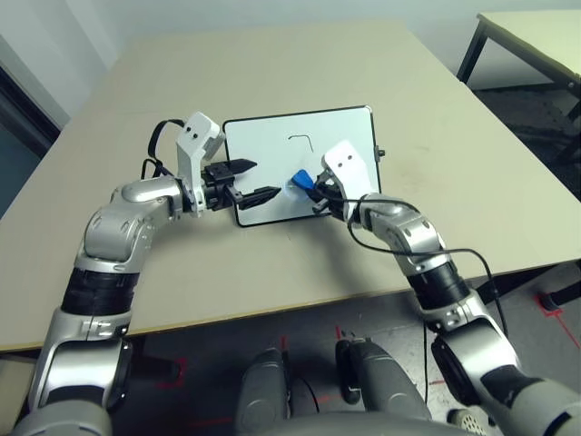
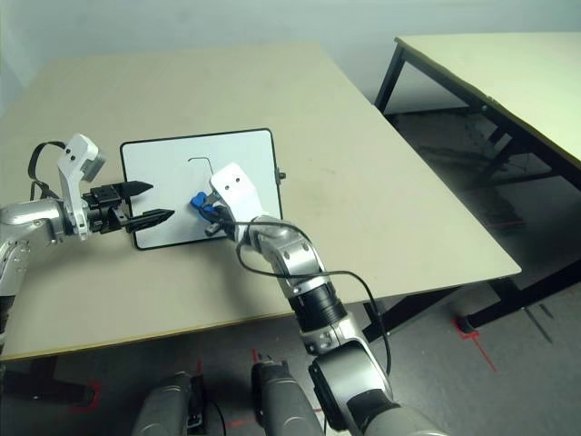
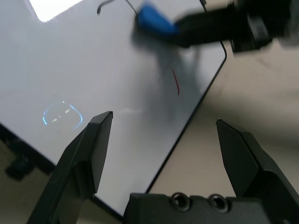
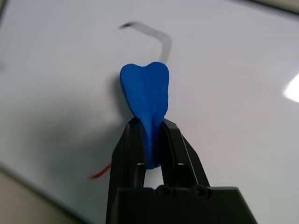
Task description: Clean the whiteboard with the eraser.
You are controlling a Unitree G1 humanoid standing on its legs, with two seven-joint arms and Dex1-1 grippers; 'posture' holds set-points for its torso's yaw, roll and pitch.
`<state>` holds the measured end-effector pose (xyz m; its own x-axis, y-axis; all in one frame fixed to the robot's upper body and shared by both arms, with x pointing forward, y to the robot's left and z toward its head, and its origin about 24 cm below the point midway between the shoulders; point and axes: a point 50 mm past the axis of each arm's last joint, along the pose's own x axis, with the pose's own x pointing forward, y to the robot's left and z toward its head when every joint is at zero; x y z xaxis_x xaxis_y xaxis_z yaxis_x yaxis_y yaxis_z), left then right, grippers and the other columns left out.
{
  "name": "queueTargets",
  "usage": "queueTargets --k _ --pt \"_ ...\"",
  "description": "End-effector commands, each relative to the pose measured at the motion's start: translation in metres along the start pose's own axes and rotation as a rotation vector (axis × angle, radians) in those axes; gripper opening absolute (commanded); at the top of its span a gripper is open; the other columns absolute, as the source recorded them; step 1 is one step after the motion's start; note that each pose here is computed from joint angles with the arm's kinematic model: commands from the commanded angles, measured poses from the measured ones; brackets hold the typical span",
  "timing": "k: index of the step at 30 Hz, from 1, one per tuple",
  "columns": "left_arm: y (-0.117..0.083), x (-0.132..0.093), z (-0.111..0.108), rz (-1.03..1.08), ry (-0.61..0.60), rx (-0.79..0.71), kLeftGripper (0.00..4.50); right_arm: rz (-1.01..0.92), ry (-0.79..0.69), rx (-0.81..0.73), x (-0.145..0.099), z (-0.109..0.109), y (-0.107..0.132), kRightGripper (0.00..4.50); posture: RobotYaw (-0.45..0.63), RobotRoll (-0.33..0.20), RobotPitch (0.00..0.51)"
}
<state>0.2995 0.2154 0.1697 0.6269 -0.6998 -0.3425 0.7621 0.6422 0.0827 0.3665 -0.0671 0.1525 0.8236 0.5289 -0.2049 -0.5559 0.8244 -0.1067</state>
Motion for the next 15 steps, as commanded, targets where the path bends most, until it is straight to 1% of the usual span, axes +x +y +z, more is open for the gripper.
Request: queueTargets --k 1,4,8,10,12,15 --pt "-0.004 -0.001 -0.004 -0.028 0.045 -0.01 4.5 -0.049 0.109 0.027 0.002 -0.025 -0.01 0.41 -0.01 0.0 0.124" --pt "-0.005 -0.004 -0.004 -0.035 0.07 -0.016 4.5 0.036 0.165 0.023 -0.002 -0.039 0.008 0.41 -0.01 0.0 0.126" --pt "-0.007 -0.006 -0.004 -0.042 0.086 -0.017 4.5 0.16 0.253 0.018 -0.015 -0.06 0.04 0.4 -0.01 0.0 0.128" --pt "-0.007 -0.006 -0.003 -0.044 0.087 -0.016 4.5 0.188 0.281 0.013 -0.02 -0.068 0.048 0.4 -0.01 0.0 0.13" --pt "-0.008 -0.006 -0.002 -0.046 0.087 -0.015 4.5 0.188 0.291 0.004 -0.022 -0.07 0.05 0.4 -0.01 0.0 0.13" --pt "-0.008 -0.006 -0.002 -0.047 0.088 -0.014 4.5 0.133 0.264 -0.003 -0.018 -0.063 0.038 0.4 -0.01 0.0 0.128"
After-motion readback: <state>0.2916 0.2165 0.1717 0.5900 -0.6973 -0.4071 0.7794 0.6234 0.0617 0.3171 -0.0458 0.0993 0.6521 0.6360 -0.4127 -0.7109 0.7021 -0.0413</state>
